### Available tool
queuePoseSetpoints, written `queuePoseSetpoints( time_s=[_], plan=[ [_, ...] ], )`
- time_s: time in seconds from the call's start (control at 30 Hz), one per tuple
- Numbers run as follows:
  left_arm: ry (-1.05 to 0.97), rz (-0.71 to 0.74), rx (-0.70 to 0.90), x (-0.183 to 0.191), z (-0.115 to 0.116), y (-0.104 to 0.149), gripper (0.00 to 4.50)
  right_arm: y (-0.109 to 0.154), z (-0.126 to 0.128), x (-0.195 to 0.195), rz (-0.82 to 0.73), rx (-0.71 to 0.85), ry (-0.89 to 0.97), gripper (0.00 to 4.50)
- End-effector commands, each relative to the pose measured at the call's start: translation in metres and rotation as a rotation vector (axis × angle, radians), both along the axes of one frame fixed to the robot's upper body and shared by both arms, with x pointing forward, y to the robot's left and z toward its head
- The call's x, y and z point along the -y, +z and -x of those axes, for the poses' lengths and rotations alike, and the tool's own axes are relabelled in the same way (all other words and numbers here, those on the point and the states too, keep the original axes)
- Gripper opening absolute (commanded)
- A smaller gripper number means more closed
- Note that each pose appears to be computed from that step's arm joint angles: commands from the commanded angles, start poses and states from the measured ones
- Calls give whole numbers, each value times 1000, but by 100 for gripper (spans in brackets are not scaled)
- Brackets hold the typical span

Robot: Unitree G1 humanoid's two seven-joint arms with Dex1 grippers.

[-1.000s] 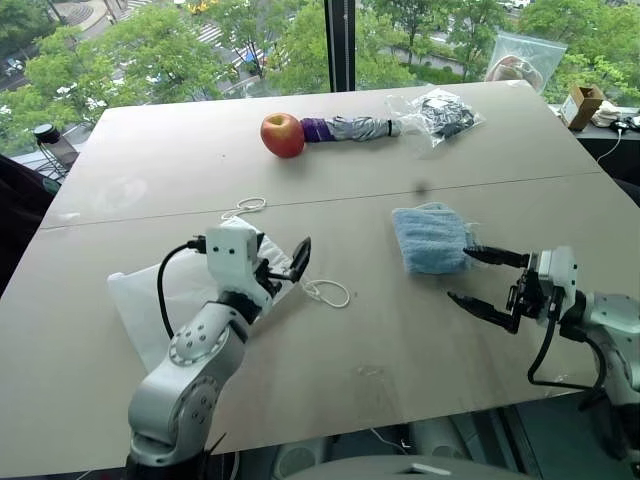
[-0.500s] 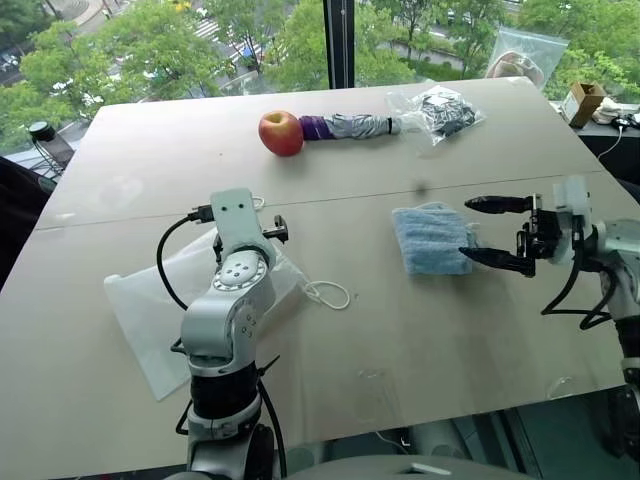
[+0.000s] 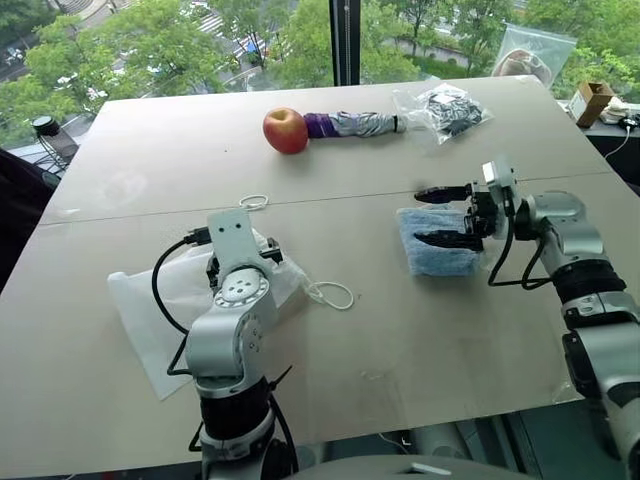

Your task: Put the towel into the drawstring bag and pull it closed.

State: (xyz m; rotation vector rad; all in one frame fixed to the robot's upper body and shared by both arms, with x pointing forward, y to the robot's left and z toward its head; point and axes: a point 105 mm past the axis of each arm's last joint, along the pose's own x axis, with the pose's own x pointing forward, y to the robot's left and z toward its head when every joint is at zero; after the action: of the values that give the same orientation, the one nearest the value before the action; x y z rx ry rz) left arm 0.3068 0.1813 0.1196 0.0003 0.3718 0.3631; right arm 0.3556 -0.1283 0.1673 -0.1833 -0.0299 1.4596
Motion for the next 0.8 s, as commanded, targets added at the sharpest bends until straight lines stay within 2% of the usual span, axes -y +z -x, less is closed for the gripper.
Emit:
queuePoseSetpoints(
  time_s=[0.03, 0.23, 0.43, 0.57, 0.6, 0.63, 0.77, 0.8],
  plan=[
    [-17, -42, -7, 3, 7, 4, 450, 14, 9, -5, 6, 67, 118, 448],
    [-87, -92, 7, 11, 0, 9, 450, 11, 11, -6, -1, 64, 124, 448],
    [-126, -143, -65, 16, -2, 5, 450, 8, 14, -4, -10, 62, 118, 448],
    [-91, -118, -159, 10, 6, -11, 450, 6, 16, -2, -16, 65, 108, 448],
    [-68, -112, -183, 6, 9, -15, 398, 6, 16, -2, -17, 65, 105, 450],
    [-46, -109, -204, 2, 12, -18, 372, 6, 16, -2, -18, 65, 102, 450],
    [-23, -111, -221, -4, 14, -21, 200, 5, 17, -2, -21, 66, 97, 450],
    [-24, -111, -219, -4, 14, -21, 138, 5, 17, -2, -21, 66, 96, 450]
  ],
)
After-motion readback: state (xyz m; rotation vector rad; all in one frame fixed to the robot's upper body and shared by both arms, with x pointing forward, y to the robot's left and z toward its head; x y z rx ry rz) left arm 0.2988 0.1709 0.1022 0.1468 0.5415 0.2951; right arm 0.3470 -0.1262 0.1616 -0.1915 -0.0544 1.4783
